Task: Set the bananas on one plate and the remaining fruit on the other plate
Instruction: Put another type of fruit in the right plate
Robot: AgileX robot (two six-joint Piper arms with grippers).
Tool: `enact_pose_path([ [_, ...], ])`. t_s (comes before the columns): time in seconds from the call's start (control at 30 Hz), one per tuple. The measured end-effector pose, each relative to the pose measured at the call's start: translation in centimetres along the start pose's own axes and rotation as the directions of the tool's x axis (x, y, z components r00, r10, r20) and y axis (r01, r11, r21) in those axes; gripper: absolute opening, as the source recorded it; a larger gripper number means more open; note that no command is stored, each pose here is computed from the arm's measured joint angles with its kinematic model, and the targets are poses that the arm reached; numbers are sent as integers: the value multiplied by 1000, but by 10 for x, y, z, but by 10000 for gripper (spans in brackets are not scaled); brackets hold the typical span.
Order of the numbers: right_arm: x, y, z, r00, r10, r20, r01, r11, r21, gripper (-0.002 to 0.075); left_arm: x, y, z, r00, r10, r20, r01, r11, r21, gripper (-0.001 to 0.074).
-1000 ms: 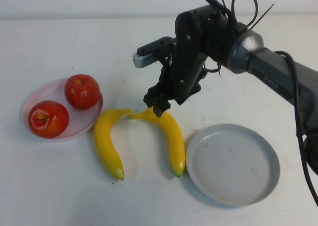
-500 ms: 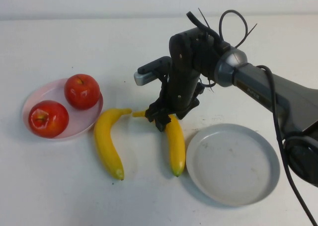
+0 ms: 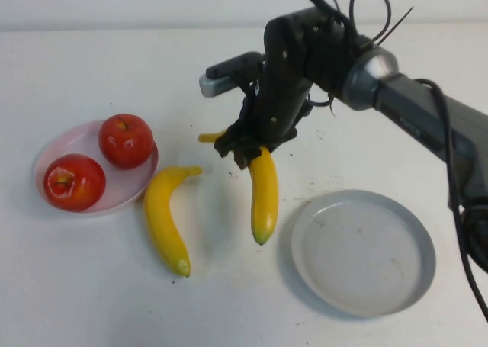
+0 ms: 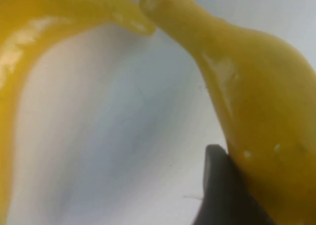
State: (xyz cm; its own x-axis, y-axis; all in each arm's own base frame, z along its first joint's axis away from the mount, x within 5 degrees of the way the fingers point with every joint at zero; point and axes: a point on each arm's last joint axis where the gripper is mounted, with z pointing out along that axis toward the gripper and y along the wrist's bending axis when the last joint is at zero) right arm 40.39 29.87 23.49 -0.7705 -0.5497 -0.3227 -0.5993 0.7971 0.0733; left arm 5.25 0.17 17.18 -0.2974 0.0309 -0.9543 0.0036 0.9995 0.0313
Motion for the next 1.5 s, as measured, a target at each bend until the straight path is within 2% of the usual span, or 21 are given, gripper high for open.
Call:
enact_pose_path([
  [0.13,-3,3,-58,994,8,111,-10,1000,20,307,0,0,0,1000,0,0,0,1000,0,0],
  [0.23,8,1,-100,987,22,160,-29,998,46,307,0,0,0,1000,0,0,0,1000,0,0],
  [0.33,31,-6,-136,984,42,174,-56,995,77,307,0,0,0,1000,0,0,0,1000,0,0],
  [0.47,71,-25,-152,986,115,118,-129,985,114,307,0,0,0,1000,0,0,0,1000,0,0],
  [0.67,126,-43,-135,970,243,-28,-236,960,152,307,0,0,0,1000,0,0,0,1000,0,0],
  [0.83,147,-43,-105,957,277,-88,-261,952,158,307,0,0,0,1000,0,0,0,1000,0,0],
  [1.07,151,-46,-76,952,287,-106,-268,950,161,307,0,0,0,1000,0,0,0,1000,0,0],
  [1.37,150,-53,-28,934,290,-206,-254,949,184,311,0,0,0,1000,0,0,0,1000,0,0],
  [1.5,151,-55,-18,931,288,-226,-247,950,193,395,0,0,0,1000,0,0,0,1000,0,0],
])
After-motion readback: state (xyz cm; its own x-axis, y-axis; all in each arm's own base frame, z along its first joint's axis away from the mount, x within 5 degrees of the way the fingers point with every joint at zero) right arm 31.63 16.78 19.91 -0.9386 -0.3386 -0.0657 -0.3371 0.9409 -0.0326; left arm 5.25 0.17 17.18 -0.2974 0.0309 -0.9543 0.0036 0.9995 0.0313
